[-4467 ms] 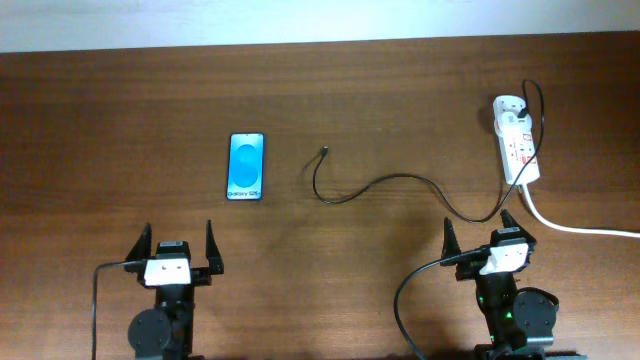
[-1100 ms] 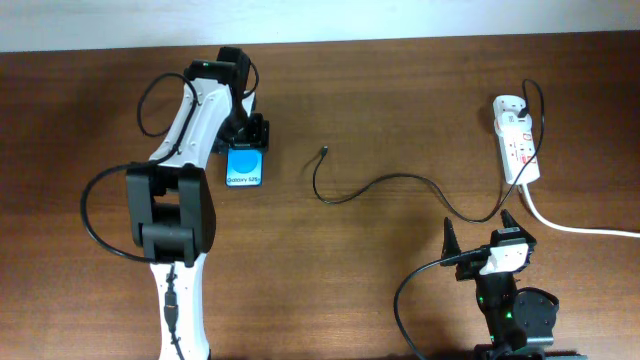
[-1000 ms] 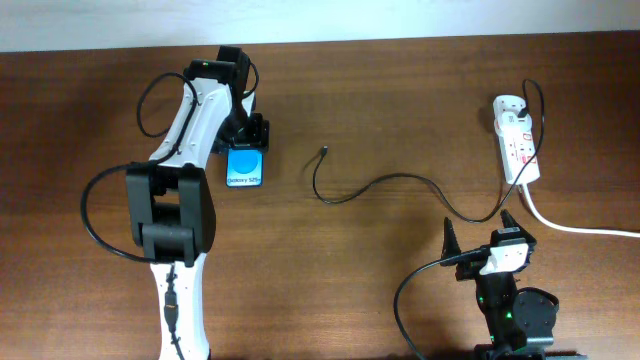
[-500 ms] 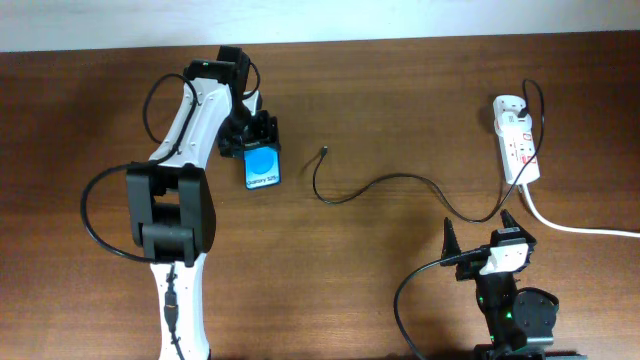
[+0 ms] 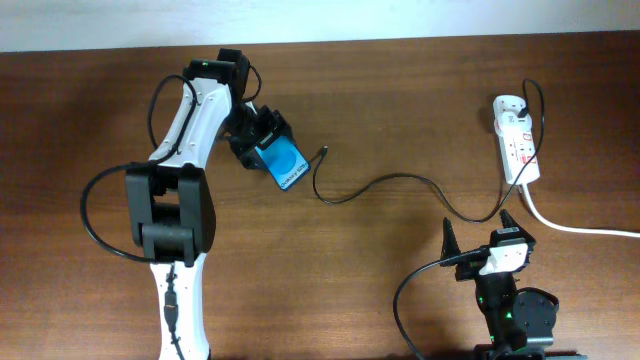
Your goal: Plug charger to phone and switch on socket
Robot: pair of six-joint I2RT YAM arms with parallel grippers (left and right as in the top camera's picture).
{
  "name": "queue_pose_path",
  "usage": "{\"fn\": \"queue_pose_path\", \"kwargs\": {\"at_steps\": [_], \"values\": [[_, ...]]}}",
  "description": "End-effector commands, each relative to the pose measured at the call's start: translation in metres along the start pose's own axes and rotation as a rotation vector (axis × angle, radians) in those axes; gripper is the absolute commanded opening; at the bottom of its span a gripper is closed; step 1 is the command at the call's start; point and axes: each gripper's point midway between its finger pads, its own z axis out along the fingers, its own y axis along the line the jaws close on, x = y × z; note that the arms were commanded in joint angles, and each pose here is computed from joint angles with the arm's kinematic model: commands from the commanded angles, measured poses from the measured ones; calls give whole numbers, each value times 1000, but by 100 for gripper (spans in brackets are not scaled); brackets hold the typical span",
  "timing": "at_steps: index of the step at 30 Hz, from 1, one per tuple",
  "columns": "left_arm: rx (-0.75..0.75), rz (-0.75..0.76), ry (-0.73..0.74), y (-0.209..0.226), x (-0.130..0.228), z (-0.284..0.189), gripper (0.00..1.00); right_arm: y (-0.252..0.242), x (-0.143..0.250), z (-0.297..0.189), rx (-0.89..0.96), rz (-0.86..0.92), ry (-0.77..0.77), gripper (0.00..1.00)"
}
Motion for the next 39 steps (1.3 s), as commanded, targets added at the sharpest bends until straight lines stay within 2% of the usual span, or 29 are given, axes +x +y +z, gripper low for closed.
{"fn": "queue_pose_path", "kwargs": {"at_steps": [1,5,9,13,17,24,29,31,35,39], "values": [[215,-22,117,-45,20,-20,0,3,0,0,-12,8,-6,98],[324,-172,250,-66,37,-32,0,9,3,0,-49,14,5,98],[370,-207,313,-74,45,-38,0,9,1,0,-49,242,7,99],[369,-213,309,-75,44,-37,0,18,-27,-5,-116,238,-54,99],[359,-312,329,-75,43,-38,0,19,-48,-8,-129,234,-75,98],[377,-278,278,-76,31,-39,0,22,-39,31,-149,281,198,99],[421,-236,224,-89,23,-61,0,54,-52,71,-373,343,352,98],[476,-256,254,-103,28,-81,0,72,-55,76,-494,374,386,99],[586,-302,462,-125,56,-107,0,86,-39,79,-588,428,465,99],[559,-308,432,-120,53,-102,0,88,-33,83,-553,632,539,99]]}}
